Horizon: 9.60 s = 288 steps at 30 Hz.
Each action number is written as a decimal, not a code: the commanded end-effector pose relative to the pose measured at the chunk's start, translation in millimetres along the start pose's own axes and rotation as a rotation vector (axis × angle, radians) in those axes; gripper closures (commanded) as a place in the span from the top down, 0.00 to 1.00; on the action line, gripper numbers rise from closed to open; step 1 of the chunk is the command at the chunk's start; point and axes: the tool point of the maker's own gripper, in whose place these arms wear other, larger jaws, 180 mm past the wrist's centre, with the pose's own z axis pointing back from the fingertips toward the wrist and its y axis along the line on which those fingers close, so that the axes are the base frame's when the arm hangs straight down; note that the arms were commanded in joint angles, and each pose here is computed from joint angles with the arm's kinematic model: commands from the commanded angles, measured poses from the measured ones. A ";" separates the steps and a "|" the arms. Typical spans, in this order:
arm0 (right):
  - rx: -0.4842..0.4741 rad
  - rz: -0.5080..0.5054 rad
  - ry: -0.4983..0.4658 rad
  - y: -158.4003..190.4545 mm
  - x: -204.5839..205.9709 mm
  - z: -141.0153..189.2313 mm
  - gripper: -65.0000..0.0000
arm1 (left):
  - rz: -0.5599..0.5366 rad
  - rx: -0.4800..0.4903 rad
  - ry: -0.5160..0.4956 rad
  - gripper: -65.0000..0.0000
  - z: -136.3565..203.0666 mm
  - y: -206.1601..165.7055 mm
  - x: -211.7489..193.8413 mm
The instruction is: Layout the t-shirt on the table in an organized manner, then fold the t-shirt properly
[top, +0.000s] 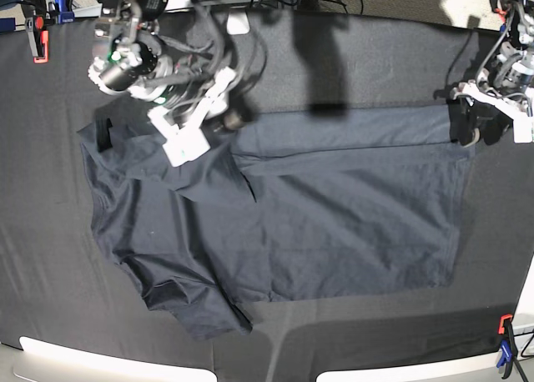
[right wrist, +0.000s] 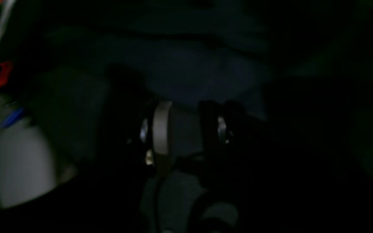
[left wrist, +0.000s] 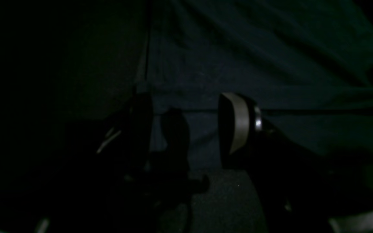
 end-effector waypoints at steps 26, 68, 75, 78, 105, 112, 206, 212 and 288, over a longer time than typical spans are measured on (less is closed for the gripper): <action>-0.537 0.211 -0.124 -118.0 61.0 153.8 0.26 | -0.416 -0.161 0.084 0.44 6.9 -6.3 8.3; -0.555 0.243 -0.118 -122.5 65.3 160.3 0.26 | -1.227 -0.172 0.396 0.40 -6.0 20.9 -76.4; -0.556 0.241 -0.111 -122.8 64.0 160.3 0.26 | -1.237 -0.135 0.346 0.40 -21.7 20.1 -53.1; -0.556 0.240 -0.110 -122.8 63.8 160.3 0.26 | -1.242 -0.114 0.345 0.37 -25.5 22.8 -46.6; -0.457 0.510 0.194 -106.0 25.4 166.0 0.26 | -1.224 -0.111 0.337 0.00 -27.8 18.6 -47.2; -0.610 0.737 0.330 -134.3 16.9 158.3 0.26 | -1.181 -0.110 0.342 0.00 -29.0 10.4 -55.9; -0.580 0.669 0.235 -154.1 2.1 193.4 0.51 | -0.984 -0.160 0.416 0.00 83.3 19.2 -58.5; -0.542 0.756 0.329 -160.7 -26.6 176.8 0.52 | -0.986 -0.154 0.394 0.00 78.3 18.3 -52.5; -0.607 0.352 0.058 -201.2 38.3 207.5 0.43 | -0.645 0.038 0.177 0.41 24.4 31.9 30.5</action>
